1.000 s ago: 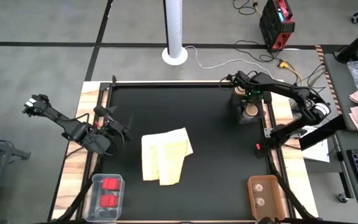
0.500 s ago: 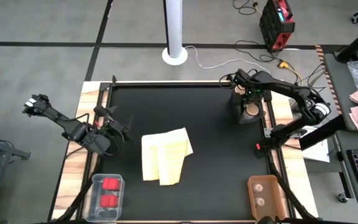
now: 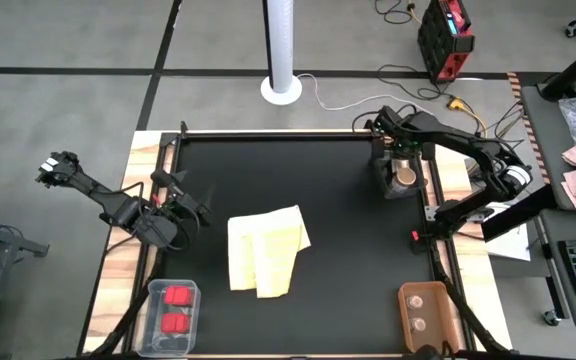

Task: Sort spices by type
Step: Remove the top left golden spice bottle from the black bin

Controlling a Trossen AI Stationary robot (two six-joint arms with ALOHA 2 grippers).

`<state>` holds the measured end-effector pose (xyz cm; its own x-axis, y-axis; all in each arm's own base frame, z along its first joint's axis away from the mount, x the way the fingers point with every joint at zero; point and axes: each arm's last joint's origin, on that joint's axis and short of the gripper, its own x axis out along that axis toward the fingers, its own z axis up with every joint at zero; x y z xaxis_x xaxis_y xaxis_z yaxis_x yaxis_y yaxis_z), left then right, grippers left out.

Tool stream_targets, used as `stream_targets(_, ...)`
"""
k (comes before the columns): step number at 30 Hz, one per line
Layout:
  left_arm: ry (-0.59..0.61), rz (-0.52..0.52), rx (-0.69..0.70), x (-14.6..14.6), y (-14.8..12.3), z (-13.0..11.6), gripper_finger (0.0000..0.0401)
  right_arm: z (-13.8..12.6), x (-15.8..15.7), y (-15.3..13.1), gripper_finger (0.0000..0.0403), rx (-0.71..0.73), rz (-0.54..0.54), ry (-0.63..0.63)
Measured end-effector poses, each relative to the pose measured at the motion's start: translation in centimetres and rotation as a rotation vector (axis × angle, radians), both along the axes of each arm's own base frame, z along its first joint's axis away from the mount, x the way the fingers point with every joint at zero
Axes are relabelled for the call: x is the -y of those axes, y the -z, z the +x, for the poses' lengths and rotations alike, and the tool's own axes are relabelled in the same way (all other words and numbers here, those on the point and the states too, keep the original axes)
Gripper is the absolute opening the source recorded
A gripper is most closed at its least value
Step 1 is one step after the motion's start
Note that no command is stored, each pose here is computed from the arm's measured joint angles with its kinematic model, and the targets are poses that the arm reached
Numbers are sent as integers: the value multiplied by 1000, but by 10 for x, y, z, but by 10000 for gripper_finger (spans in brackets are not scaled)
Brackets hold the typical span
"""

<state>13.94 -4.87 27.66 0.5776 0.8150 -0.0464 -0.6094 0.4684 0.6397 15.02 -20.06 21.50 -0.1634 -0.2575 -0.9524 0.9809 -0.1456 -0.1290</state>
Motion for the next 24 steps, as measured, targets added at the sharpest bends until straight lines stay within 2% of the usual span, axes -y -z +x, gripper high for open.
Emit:
stream_targets(6,0,0,0,0,0,0,311,9,2,-4,12,27,-63,-16)
stream_targets(10,0,1,-2,0,0,0,311,16,5,-21,12,-41,-201,-4)
stream_targets(13,0,2,-3,0,0,0,311,18,9,-32,12,-54,-252,5)
stream_targets(17,0,2,-3,0,0,0,311,18,18,-35,12,-85,-269,4)
stream_targets(24,0,4,-6,0,1,0,311,13,31,-11,12,-199,-179,19)
